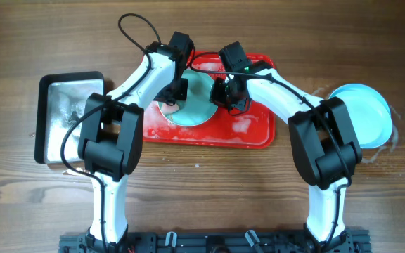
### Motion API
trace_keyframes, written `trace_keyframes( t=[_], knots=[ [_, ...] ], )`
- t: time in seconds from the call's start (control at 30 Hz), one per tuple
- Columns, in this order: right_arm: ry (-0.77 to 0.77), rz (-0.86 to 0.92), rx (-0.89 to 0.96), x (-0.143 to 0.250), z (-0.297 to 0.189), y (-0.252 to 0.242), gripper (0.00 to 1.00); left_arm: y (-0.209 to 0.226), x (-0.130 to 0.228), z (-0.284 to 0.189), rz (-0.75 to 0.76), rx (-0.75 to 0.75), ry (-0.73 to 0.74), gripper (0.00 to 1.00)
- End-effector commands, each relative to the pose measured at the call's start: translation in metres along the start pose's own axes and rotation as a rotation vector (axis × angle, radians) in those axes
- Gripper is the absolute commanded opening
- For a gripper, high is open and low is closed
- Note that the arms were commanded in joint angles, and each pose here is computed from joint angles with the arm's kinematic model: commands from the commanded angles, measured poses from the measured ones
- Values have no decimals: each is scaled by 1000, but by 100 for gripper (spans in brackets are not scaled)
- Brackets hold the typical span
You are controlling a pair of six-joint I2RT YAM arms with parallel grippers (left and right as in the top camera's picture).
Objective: Clean dirty plates on tray and stack at the side
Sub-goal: 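Lower the sponge in the left gripper onto the held plate, then scrub the held plate with the sponge in the left gripper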
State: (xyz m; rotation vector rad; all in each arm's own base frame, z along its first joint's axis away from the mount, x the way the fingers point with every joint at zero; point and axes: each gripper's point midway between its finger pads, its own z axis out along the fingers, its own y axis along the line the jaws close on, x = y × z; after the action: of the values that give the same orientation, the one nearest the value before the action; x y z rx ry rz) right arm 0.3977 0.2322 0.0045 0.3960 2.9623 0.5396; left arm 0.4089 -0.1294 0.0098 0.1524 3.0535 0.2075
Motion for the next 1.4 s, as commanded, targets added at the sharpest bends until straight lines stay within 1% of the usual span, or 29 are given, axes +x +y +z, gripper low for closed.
trace_keyframes(
  t=[0.0, 0.07, 0.1, 0.2, 0.33, 0.4, 0.5, 0.6, 0.77, 0.87, 0.93, 1.0, 1.07, 1.13, 1.27, 1.37],
  knots=[
    [-2, 50, 85, -4, 15, -28, 4, -11, -9, 27, -32, 72, -11, 4],
    [-2, 50, 85, -4, 15, -28, 4, -22, -29, 25, -40, 128, -90, 4],
    [-2, 49, 84, -4, 15, -28, 4, -38, -52, 19, -42, 202, -182, 4],
    [-1, 50, 85, -3, 15, -28, 4, -61, -76, 7, -26, 288, -290, 4],
    [0, 50, 86, -3, 15, -28, 4, -81, -88, -2, 8, 318, -360, 4],
    [-1, 50, 85, -3, 15, -28, 4, -91, -82, -3, 88, 314, -362, 4],
    [-1, 50, 85, -3, 15, -28, 4, -97, -56, 4, 212, 266, -284, 4],
    [0, 47, 86, -3, 15, -28, 4, -79, -23, 15, 247, 169, -144, 4],
    [0, 46, 81, -3, 15, -27, 4, -44, 26, 20, 256, 60, 76, 4],
    [0, 46, 82, -3, 15, -27, 4, -26, 47, 19, 244, 38, 177, 4],
    [1, 42, 81, -3, 15, -27, 4, -13, 50, 19, 227, 15, 202, 4],
    [1, 42, 81, -3, 15, -27, 4, 2, 42, 21, 177, -41, 180, 4],
    [1, 42, 81, -3, 15, -27, 4, 23, 25, 24, 50, -130, 110, 4],
    [1, 42, 81, -3, 15, -27, 5, 39, 4, 26, -96, -168, 23, 4],
    [3, 42, 79, -3, 15, -27, 4, 47, -33, 29, -278, -123, -117, 4],
    [3, 43, 78, -3, 15, -27, 4, 44, -59, 26, -327, -73, -217, 4]
  ],
)
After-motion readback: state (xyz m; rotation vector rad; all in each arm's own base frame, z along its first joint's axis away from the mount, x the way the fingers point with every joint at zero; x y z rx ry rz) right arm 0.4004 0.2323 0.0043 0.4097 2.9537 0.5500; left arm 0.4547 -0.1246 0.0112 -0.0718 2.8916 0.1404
